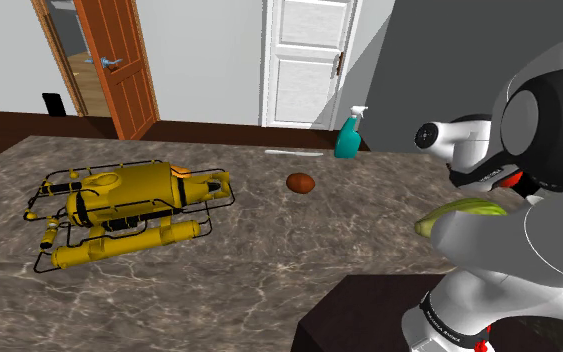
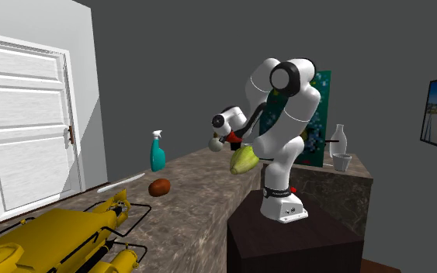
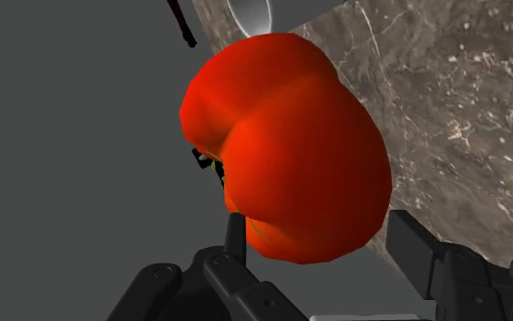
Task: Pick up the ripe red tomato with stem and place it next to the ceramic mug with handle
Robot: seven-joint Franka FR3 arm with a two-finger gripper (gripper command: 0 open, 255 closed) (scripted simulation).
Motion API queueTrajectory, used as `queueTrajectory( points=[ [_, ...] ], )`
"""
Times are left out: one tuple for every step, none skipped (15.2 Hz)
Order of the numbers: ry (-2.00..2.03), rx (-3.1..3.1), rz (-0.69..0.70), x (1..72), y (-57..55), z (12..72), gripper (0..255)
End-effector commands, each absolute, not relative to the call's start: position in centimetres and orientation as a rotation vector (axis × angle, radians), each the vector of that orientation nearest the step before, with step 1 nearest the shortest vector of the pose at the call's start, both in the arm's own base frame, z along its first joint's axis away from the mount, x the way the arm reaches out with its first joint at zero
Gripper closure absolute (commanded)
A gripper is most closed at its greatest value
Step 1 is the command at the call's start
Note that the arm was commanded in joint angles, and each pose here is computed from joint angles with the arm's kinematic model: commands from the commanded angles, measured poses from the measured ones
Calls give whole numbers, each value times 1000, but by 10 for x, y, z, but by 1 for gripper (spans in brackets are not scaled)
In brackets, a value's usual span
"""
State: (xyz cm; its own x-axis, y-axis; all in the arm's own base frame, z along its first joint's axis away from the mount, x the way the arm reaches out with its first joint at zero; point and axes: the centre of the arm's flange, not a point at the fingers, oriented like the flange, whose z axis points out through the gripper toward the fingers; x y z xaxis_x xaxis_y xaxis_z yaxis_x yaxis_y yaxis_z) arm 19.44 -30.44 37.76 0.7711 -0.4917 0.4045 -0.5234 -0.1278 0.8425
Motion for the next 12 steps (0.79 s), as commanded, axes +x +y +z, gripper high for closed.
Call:
queueTrajectory(
  points=[
    [-795, 1764, 34, 194, -305, 367, 255],
    [-795, 1764, 34, 194, -305, 361, 255],
    [-795, 1764, 34, 194, -305, 356, 255],
    [-795, 1764, 34, 194, -305, 351, 255],
    [-795, 1764, 34, 194, -305, 345, 255],
    [-795, 1764, 34, 194, -305, 340, 255],
    [-795, 1764, 34, 194, -305, 335, 255],
    [-795, 1764, 34, 194, -305, 330, 255],
    [-795, 1764, 34, 194, -305, 324, 255],
    [-795, 1764, 34, 194, -305, 319, 255],
    [-795, 1764, 34, 194, -305, 314, 255],
    [-795, 1764, 34, 194, -305, 308, 255]
  ],
)
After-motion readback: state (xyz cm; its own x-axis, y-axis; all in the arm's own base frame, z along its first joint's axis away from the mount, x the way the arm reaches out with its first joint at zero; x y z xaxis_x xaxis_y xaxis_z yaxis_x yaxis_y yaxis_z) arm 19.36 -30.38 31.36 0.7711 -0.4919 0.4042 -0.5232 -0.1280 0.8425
